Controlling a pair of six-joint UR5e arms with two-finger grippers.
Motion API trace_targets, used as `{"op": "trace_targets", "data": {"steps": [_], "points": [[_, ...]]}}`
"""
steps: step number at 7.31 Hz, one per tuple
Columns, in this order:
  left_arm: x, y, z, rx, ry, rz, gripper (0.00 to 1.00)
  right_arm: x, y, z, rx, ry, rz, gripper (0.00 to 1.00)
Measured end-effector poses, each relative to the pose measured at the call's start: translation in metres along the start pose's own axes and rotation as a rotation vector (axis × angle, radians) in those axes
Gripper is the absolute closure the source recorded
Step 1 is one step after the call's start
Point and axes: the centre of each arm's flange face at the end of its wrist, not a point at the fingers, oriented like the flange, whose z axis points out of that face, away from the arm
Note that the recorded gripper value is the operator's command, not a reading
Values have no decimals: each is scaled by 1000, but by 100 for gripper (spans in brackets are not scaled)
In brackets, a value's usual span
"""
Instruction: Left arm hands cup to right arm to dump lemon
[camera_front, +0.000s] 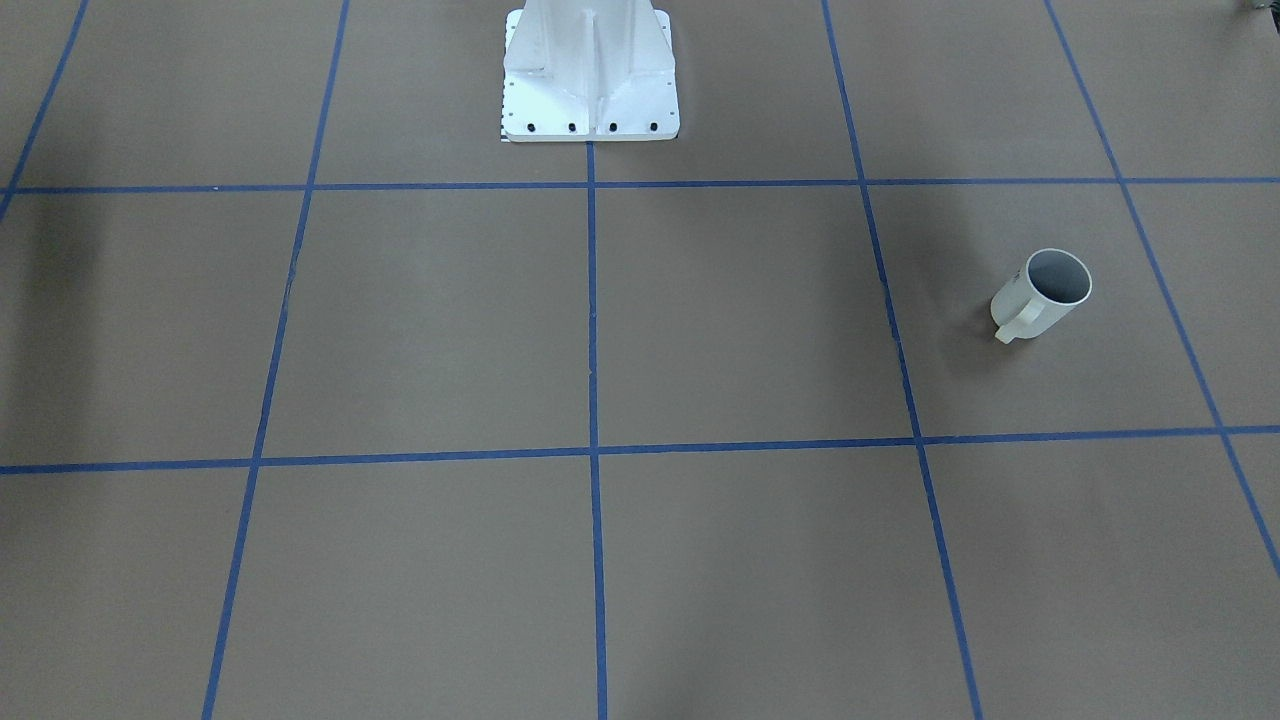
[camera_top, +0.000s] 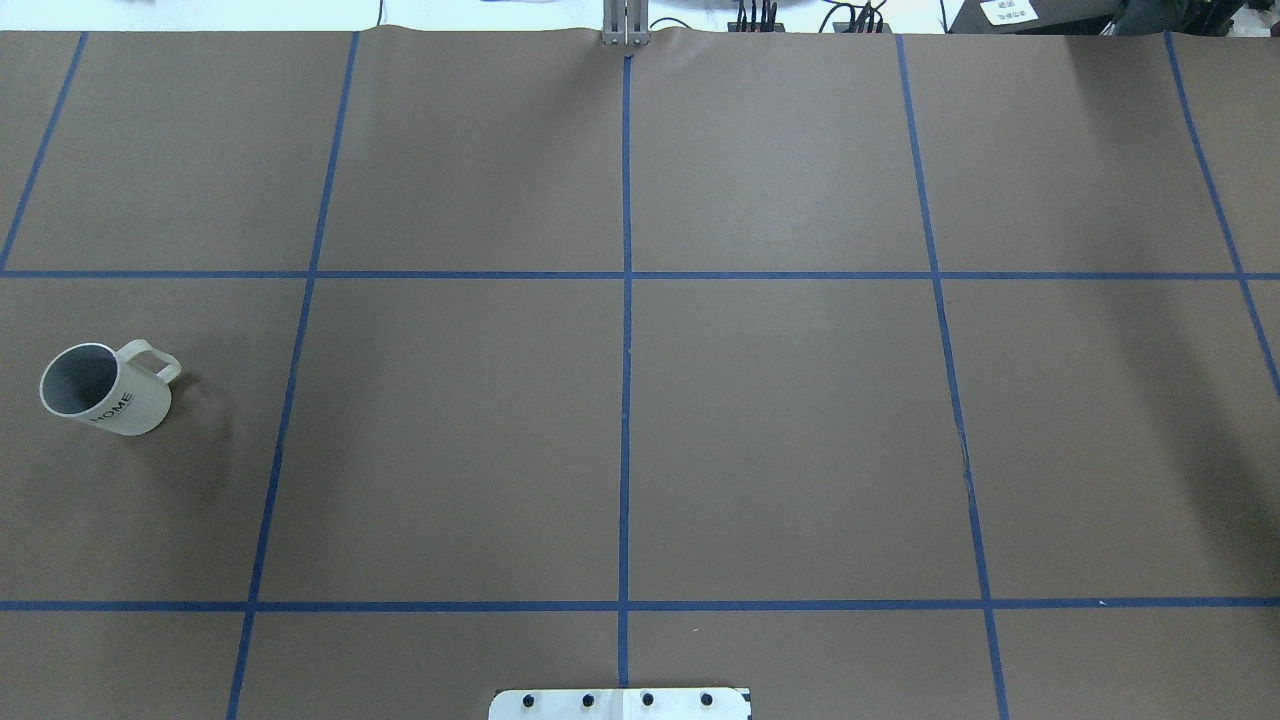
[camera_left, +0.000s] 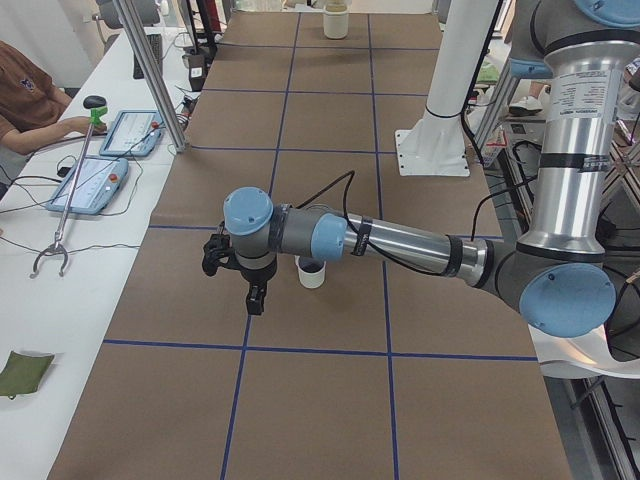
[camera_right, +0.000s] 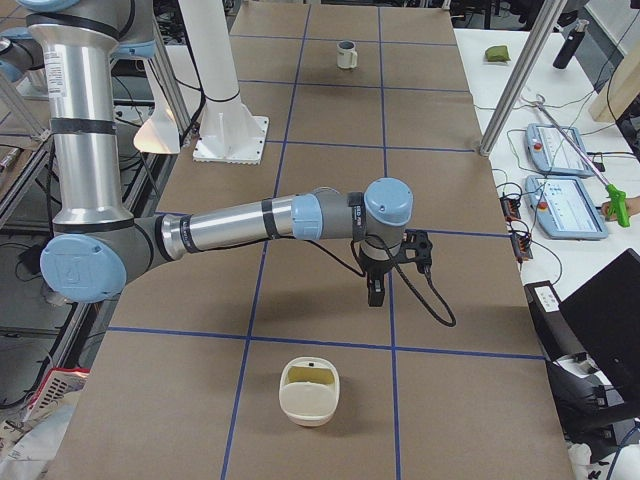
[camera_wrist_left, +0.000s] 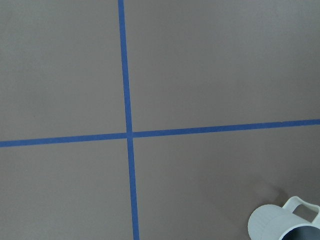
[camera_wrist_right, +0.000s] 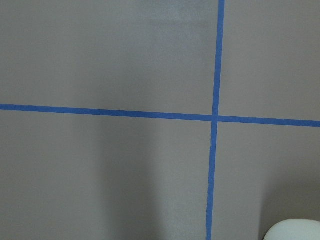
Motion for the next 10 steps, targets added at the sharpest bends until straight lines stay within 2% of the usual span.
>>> {"op": "trace_targets", "data": {"steps": [5, 10], "points": [[4, 4, 1, -3, 12, 5, 0, -28, 4, -22, 41, -51, -52, 0], [14, 0, -6, 11, 33, 27, 0, -49, -4, -22, 40, -68, -93, 0]]}}
